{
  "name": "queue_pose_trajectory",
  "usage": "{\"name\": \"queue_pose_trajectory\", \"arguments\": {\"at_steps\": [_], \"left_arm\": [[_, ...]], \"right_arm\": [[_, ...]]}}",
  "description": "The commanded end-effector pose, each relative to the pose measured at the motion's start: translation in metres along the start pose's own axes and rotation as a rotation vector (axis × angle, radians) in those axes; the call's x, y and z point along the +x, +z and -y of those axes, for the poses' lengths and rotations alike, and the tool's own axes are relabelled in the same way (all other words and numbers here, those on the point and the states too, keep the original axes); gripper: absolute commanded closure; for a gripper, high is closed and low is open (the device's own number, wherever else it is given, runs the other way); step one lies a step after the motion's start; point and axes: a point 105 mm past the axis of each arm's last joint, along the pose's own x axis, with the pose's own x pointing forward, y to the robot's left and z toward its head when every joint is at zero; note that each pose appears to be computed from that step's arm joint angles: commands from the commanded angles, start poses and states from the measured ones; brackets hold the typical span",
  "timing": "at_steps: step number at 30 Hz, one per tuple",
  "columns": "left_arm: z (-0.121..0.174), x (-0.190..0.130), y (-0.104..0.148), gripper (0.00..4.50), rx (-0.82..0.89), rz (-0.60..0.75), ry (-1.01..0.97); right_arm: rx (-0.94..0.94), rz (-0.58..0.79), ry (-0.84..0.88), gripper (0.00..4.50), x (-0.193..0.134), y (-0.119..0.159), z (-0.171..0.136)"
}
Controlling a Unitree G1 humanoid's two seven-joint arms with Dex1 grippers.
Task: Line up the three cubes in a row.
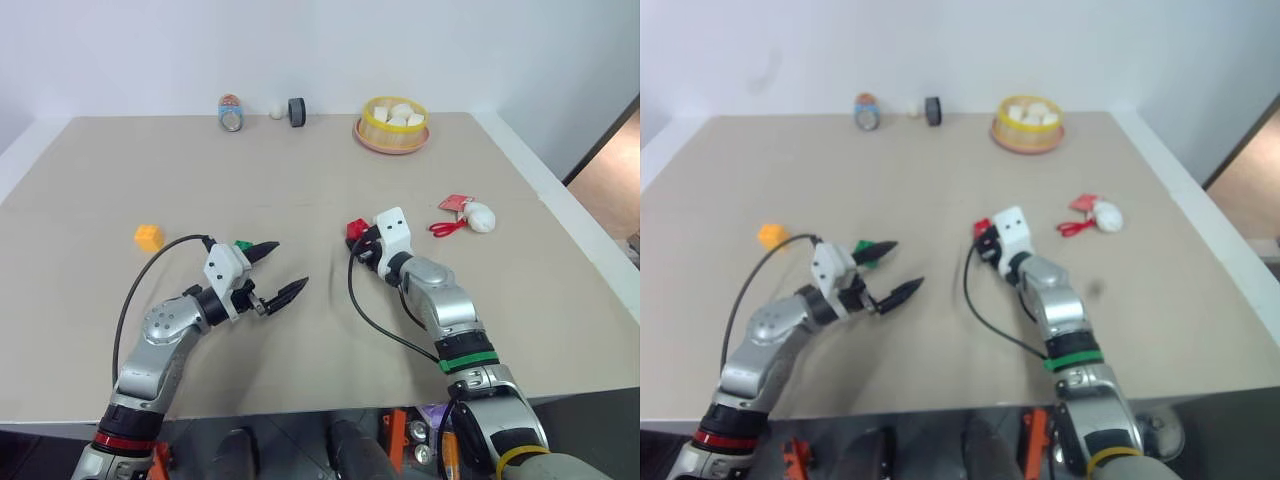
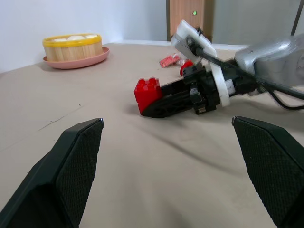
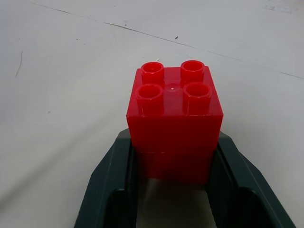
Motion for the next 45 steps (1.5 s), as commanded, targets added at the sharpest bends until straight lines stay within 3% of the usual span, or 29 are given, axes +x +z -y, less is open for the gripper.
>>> {"name": "queue_pose_trajectory", "arguments": {"at_steps": [1, 5, 10, 19, 27, 45], "left_arm": [[0.01, -0.009, 0.018, 0.0, 0.018, 0.045, -0.08], [0.013, -0.026, 0.017, 0.0, 0.011, 0.004, -0.134], [0.011, -0.042, 0.017, 0.0, 0.0, -0.026, -0.152], [0.016, -0.061, 0.028, 0.0, -0.011, -0.023, -0.178], [0.02, -0.071, 0.033, 0.0, 0.019, -0.057, -0.179], [0.02, -0.085, 0.046, 0.0, 0.046, -0.091, -0.119]], "right_arm": [[-0.036, 0.086, 0.071, 3.18, -0.017, 0.028, 0.017], [-0.195, 0.097, 0.28, 3.18, -0.051, 0.036, 0.017], [-0.299, 0.054, 0.57, 3.18, -0.089, 0.028, -0.007], [-0.338, 0.056, 0.823, 3.18, -0.094, 0.011, -0.055], [-0.383, 0.049, 0.929, 3.18, -0.088, 0.002, -0.063], [-0.367, 0.073, 0.95, 3.18, -0.073, -0.007, -0.068]]}}
